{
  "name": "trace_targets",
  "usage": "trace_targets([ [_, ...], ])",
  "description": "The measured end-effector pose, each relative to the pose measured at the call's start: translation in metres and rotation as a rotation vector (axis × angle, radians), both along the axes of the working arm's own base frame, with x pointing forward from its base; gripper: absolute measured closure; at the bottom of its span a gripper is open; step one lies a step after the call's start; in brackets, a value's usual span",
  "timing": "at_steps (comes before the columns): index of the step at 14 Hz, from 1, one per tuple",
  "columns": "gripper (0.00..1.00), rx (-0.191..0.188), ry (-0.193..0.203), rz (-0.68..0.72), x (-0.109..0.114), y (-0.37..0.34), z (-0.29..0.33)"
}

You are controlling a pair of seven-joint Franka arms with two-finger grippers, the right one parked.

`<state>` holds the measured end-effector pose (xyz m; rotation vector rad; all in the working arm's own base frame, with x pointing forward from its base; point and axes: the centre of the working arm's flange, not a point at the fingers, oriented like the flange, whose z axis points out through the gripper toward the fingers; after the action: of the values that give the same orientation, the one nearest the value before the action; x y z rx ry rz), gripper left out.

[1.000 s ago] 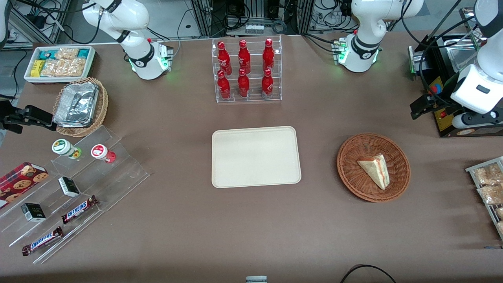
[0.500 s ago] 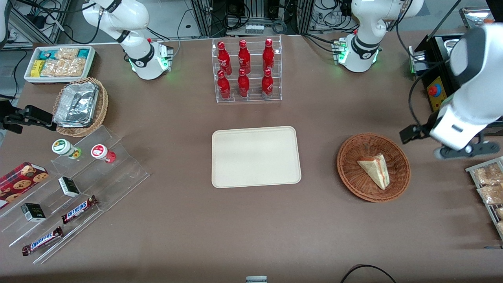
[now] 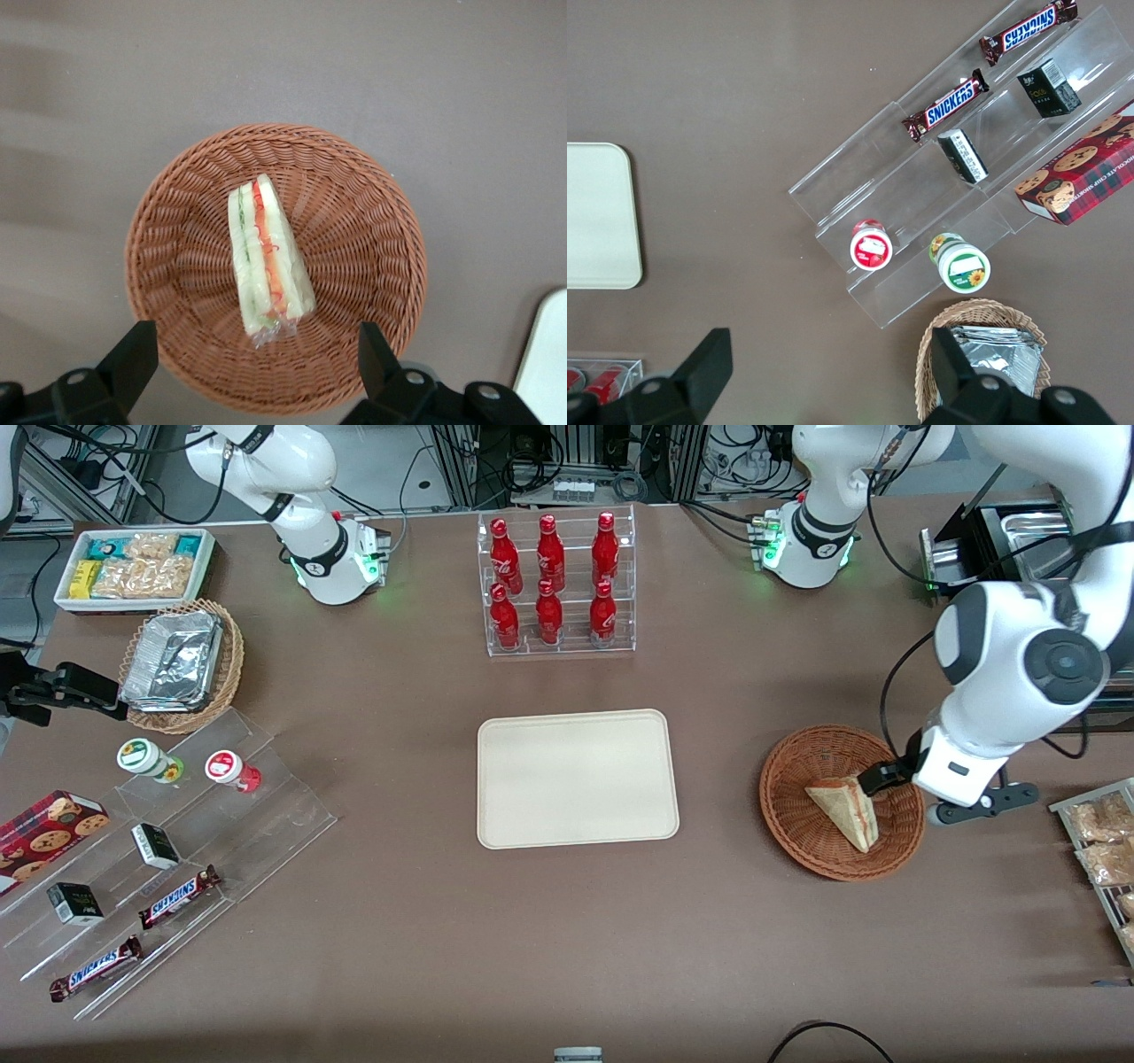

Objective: Place sandwich from basket to tray
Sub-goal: 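Lower the left gripper and close it on the wrapped sandwich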

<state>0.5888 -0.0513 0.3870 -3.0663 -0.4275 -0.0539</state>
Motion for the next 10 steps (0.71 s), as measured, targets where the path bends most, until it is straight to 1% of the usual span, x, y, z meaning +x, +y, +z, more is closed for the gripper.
trace_targets([
  [3, 0.0, -0.013, -0.034, 0.088, -0.015, 0.0, -0.039],
  [6, 0.0, -0.018, -0.035, 0.113, -0.028, 0.0, -0.067],
  [8, 0.0, -0.019, -0.031, 0.126, -0.029, 0.001, -0.079],
  [10, 0.0, -0.021, -0.036, 0.138, -0.029, 0.003, -0.089],
])
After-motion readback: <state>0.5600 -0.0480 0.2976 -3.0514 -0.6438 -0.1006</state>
